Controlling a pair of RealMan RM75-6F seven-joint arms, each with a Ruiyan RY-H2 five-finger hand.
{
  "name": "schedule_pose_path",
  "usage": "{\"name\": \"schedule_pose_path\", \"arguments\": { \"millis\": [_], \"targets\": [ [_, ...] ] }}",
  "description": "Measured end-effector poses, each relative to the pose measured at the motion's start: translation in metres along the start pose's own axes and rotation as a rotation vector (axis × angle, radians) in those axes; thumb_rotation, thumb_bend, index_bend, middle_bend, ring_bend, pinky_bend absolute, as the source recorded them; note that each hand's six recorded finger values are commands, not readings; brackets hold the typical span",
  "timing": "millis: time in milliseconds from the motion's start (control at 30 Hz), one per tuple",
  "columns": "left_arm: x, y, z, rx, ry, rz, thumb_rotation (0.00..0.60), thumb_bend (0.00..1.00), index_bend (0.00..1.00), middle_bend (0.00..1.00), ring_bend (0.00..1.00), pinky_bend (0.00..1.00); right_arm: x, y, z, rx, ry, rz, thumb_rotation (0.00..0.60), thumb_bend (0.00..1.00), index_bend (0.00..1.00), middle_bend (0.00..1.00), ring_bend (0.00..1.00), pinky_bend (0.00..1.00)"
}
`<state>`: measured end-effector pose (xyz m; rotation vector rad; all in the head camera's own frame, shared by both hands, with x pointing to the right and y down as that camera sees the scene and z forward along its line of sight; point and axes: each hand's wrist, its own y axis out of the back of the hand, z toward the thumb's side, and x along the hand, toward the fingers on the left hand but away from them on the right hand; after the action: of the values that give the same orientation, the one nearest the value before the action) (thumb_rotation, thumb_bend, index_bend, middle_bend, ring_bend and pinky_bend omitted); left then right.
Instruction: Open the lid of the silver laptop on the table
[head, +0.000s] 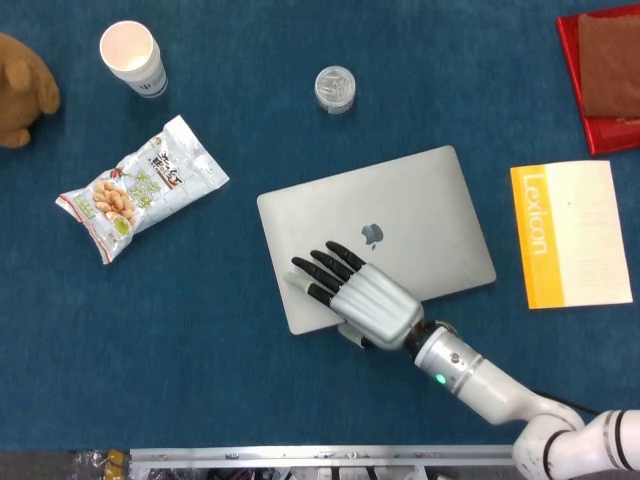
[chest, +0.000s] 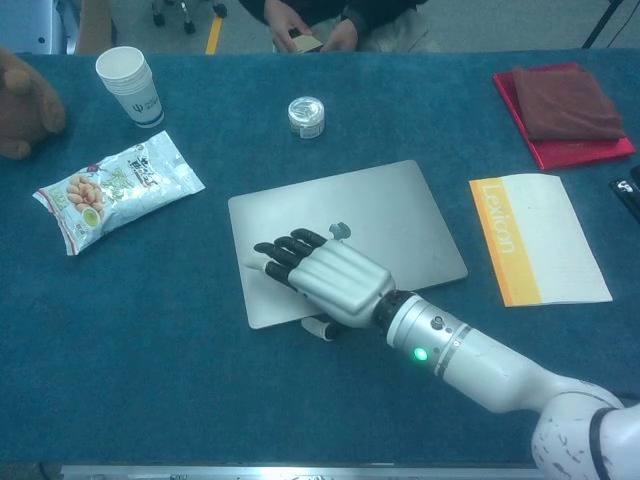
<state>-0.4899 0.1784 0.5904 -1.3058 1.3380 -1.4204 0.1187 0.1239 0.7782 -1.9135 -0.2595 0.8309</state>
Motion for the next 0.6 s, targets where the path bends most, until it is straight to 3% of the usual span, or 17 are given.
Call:
{"name": "schedule_pose_path", "arguments": {
  "millis": [600],
  "targets": [
    [-0.002, 0.001, -0.003, -0.004, 0.007, 0.006, 0.600, 0.11, 0.02, 0.00, 0.00, 0.02, -0.040, 0.018, -0.021, 0.028, -0.093, -0.062, 0.600, 0.32, 0.00, 0.00, 0.00, 0.06]
  ]
}}
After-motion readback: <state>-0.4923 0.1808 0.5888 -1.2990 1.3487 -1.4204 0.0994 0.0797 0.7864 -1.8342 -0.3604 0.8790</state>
